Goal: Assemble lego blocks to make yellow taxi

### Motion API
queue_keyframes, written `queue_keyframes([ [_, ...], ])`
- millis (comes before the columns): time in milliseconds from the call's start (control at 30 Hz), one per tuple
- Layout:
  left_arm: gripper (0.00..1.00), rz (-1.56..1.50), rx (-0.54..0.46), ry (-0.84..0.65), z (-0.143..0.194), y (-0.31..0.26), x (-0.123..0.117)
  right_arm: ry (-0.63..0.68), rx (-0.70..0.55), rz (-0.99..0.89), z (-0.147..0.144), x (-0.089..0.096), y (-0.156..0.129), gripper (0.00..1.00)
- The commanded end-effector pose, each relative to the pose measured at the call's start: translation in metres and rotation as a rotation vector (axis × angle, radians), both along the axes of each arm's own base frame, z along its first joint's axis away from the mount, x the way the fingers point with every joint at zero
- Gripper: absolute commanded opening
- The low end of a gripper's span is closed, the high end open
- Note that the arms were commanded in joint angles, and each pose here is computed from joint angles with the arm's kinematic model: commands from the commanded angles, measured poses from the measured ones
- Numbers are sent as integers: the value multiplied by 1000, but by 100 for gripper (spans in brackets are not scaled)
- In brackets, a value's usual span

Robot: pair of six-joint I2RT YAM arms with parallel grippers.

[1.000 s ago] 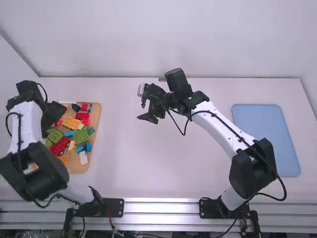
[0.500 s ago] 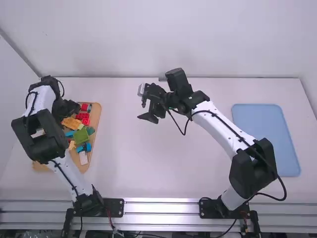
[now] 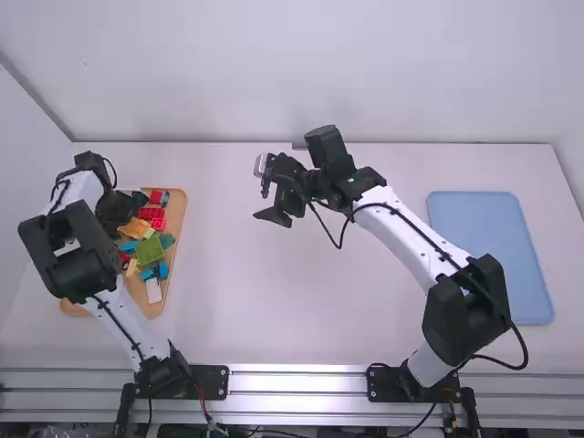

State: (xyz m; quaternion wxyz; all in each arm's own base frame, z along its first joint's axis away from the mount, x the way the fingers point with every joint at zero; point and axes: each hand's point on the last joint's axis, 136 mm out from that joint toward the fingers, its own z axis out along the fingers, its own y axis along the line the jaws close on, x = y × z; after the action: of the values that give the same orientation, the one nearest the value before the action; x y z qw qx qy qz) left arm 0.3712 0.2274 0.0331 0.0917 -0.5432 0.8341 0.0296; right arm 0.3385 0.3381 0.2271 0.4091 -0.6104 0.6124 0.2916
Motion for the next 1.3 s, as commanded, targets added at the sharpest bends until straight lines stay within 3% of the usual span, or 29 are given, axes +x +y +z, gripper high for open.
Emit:
queue_keyframes([
  [0, 73, -60, -31, 4, -8, -9, 1, -13, 18, 1, 10, 5, 3, 99],
  [300, 77, -64, -27, -7, -15, -14, 4, -13, 18, 3, 9, 5, 3, 99],
  [500, 77, -36, -34, 10, -22, -16, -3, -13, 18, 1, 9, 5, 3, 98],
  [933, 75, -109, -48, -55, -31, -22, 10, -15, 17, 2, 9, 5, 3, 98],
  [1267, 73, -74, -64, 26, -43, -30, -11, -15, 17, 2, 9, 5, 3, 99],
])
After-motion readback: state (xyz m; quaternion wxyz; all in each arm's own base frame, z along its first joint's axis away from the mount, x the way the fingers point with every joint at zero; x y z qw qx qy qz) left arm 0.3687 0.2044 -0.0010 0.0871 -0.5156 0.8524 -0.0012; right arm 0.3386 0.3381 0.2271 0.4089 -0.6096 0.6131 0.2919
